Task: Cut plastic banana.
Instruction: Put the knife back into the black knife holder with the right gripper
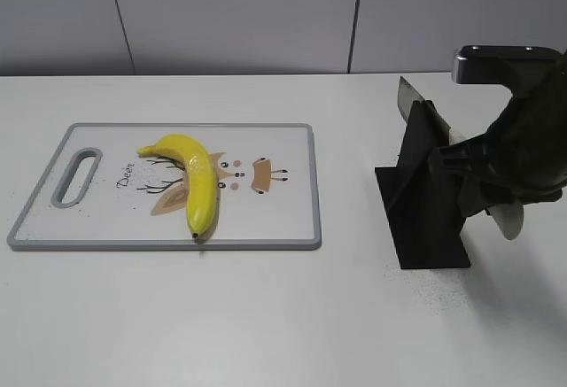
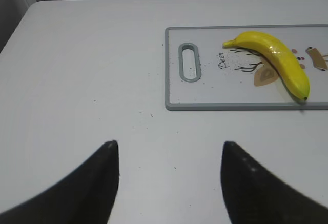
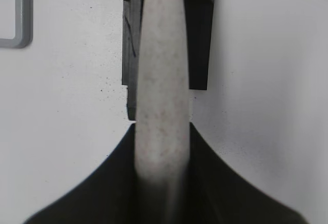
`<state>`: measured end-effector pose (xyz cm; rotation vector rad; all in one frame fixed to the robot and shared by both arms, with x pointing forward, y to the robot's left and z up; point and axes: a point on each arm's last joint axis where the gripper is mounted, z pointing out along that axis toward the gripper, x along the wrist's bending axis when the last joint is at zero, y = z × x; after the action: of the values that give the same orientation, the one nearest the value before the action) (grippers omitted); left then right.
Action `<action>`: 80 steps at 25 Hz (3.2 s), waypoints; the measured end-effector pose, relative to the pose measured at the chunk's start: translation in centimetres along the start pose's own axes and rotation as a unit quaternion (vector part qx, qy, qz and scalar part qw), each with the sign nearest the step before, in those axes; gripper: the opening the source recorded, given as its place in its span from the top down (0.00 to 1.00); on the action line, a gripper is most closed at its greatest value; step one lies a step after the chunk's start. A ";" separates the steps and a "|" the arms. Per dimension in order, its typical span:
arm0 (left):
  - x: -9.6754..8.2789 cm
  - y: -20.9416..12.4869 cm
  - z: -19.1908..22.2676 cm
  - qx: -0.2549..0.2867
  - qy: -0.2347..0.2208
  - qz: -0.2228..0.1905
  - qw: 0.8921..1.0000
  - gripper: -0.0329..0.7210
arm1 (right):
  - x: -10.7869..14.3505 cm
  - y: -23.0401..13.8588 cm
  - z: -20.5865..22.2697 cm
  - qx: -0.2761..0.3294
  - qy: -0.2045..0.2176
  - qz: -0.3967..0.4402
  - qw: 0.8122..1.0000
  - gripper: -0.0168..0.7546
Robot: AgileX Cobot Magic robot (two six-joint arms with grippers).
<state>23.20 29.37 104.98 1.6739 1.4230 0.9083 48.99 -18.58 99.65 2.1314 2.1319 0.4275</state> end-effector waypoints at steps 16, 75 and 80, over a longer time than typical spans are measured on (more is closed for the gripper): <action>0.0 0.0 0.0 0.000 0.000 -0.001 1.000 0.17 | 0.2 0.2 -1.1 -0.015 0.012 -0.008 1.000 0.11; 0.0 0.0 0.0 0.000 0.000 -0.001 1.000 0.21 | -9.6 -23.4 -13.6 -0.377 0.109 -0.211 0.895 0.21; 0.0 0.0 0.0 0.000 0.001 -0.001 1.000 0.23 | -9.6 -23.4 -13.6 -0.378 0.111 -0.211 0.895 0.21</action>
<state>23.20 29.39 104.98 1.6728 1.4251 0.9092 22.98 -29.47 105.25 1.2043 1.9657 1.2397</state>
